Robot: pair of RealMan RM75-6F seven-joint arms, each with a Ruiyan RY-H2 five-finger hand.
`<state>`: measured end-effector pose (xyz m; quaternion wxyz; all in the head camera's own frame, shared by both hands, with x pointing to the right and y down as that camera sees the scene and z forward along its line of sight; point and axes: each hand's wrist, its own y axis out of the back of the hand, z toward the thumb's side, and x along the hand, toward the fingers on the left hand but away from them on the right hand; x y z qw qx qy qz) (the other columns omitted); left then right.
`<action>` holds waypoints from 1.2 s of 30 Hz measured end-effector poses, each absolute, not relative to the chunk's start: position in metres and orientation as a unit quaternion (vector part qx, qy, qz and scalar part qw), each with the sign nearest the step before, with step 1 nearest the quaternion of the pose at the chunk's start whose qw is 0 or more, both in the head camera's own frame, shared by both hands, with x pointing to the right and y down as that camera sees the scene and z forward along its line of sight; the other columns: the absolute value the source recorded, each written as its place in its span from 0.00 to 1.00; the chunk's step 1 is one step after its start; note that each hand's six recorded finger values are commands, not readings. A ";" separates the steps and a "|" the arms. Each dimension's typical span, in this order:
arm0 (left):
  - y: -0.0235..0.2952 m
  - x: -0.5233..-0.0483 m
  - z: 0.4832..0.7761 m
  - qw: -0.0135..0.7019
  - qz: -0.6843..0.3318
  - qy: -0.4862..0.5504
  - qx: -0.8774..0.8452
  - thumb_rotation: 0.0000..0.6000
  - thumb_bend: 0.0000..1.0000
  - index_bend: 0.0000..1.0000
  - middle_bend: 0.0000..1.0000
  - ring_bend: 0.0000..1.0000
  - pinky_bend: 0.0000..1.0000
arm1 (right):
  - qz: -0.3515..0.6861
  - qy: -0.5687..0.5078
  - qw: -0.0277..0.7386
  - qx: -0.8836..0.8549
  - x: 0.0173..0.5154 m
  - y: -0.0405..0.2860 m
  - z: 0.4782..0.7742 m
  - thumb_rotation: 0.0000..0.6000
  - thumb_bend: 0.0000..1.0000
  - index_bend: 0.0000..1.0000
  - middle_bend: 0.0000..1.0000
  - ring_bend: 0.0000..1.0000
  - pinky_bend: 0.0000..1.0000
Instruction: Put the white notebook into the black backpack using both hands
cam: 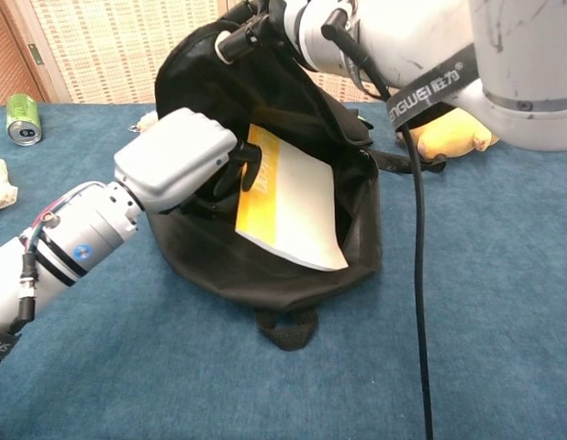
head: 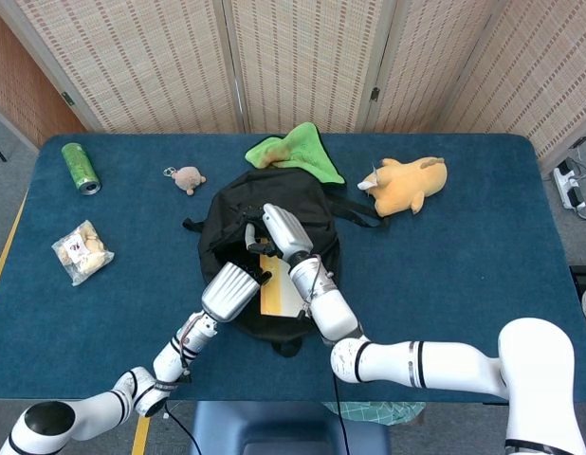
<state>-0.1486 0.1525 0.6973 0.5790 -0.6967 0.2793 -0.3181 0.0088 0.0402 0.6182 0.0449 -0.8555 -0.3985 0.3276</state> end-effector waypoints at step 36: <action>0.078 -0.127 0.745 0.596 -0.485 0.203 -0.608 1.00 0.46 0.59 0.65 0.63 0.67 | 0.320 -0.376 0.023 -0.870 0.010 0.059 0.615 1.00 0.78 0.70 0.38 0.36 0.39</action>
